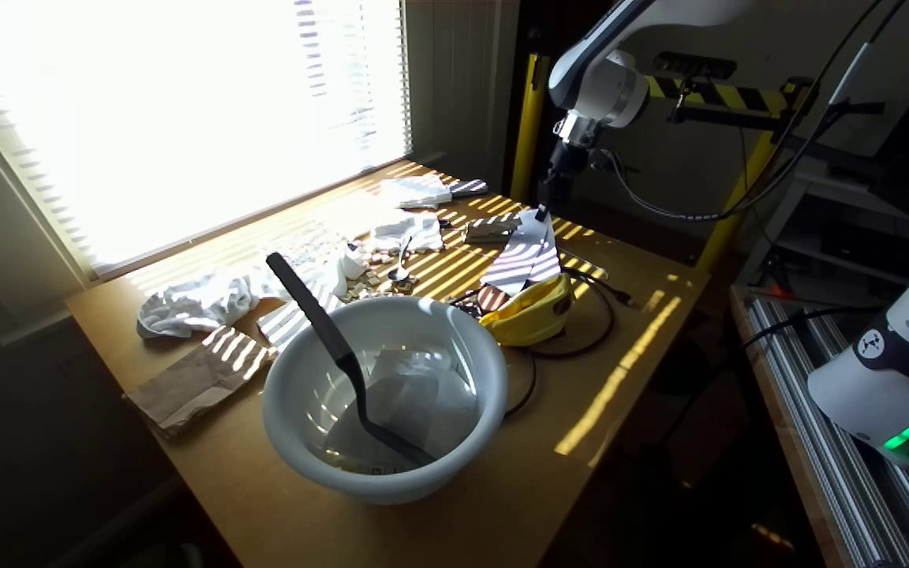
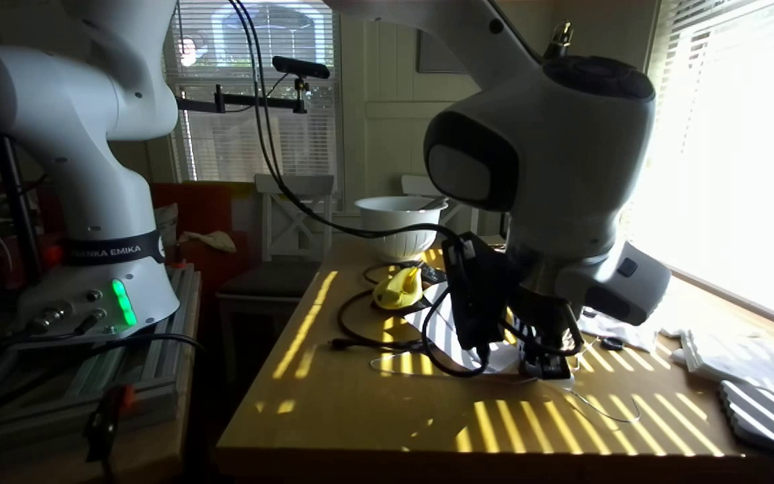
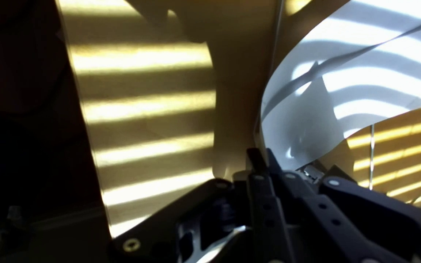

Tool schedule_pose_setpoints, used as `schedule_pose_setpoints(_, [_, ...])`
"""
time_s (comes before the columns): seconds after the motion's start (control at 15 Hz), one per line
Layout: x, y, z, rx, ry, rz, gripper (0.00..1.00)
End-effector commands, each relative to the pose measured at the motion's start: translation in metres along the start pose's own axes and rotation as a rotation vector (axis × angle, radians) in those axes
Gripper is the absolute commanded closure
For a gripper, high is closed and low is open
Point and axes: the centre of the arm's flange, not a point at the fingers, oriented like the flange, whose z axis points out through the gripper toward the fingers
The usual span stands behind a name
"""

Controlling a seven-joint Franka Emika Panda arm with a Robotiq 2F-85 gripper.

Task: Turn the stapler, then pick up the paper from the table and staple it

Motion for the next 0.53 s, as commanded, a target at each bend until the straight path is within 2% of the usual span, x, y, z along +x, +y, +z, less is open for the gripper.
schedule_pose_setpoints(0.0, [0.015,0.005,0.003,-0.013,0.028,-0.062,1.0])
schedule_pose_setpoints(0.47, [0.038,0.003,0.008,-0.015,0.028,-0.181,1.0])
